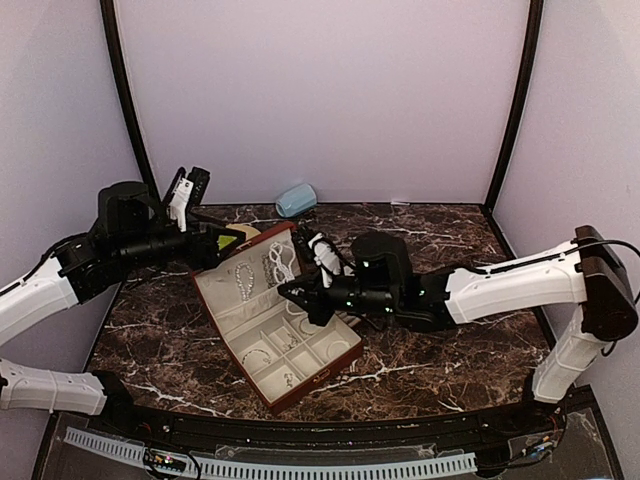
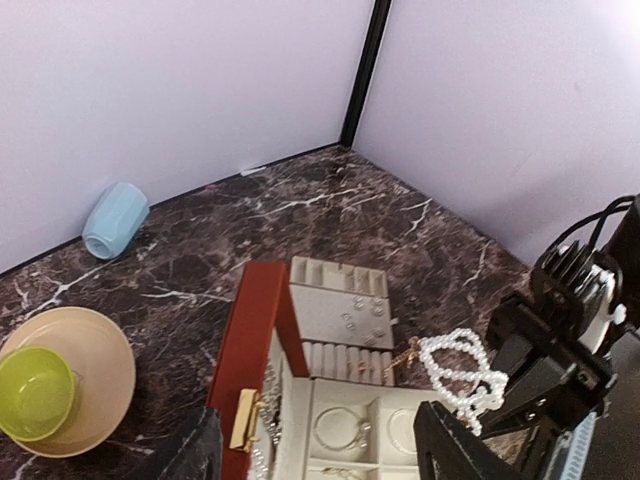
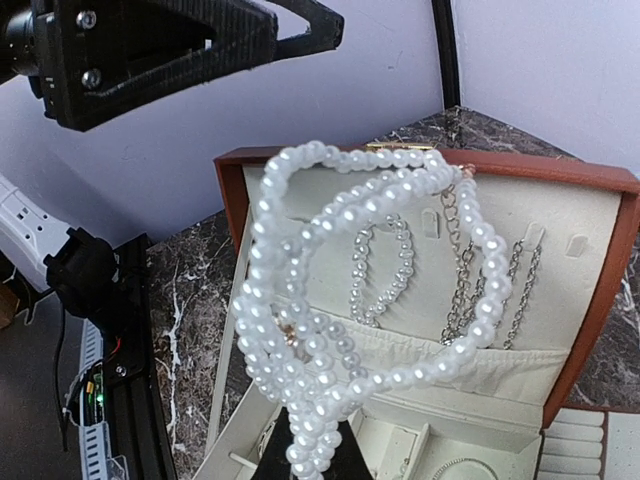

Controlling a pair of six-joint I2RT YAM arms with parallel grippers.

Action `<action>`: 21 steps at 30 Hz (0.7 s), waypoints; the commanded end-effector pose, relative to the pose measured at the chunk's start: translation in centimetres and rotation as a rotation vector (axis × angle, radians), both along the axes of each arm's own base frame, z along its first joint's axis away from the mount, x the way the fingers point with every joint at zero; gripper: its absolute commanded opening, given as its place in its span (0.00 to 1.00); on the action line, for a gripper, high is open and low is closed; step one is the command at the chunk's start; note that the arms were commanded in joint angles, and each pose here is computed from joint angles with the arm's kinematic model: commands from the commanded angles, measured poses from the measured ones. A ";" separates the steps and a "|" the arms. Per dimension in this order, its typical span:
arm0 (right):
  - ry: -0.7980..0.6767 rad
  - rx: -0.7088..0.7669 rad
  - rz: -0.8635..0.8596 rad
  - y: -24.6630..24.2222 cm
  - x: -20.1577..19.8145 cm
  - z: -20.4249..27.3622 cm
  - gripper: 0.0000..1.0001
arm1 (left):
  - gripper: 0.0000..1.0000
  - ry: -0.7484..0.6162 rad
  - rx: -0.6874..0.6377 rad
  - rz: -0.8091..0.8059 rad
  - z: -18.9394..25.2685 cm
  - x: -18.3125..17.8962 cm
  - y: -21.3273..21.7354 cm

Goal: Organize the mixed jewelry
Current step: Pass from the right arm to the left

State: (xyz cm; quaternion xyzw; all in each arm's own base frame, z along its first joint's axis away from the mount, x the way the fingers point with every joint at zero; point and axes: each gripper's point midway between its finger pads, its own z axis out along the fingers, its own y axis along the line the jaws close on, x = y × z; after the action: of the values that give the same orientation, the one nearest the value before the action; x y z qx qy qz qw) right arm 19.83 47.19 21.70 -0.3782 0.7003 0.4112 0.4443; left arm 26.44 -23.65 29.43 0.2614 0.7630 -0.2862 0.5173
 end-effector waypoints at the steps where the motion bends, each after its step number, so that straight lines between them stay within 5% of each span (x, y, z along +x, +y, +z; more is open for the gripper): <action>1: -0.131 0.072 0.030 -0.6 -0.9 3.6 0.00 | 0.70 0.116 -0.258 -0.124 4.7 -2.5 -2.1; 9: -0.263 0.055 0.024 -0.7 -1.9 5.6 0.00 | 0.73 0.279 -0.427 -0.407 7.9 -4.8 -6.3; 21: -0.323 0.086 -0.015 -1.1 -1.9 7.5 0.00 | 0.68 0.422 -0.391 -0.511 5.8 -6.2 -8.3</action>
State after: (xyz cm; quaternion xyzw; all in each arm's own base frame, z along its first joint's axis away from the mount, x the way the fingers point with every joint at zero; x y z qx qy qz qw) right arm 17.93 46.61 25.77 -0.4346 0.6317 0.3641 0.5287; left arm 21.81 -31.58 33.63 0.2526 0.7120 -0.5721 0.3193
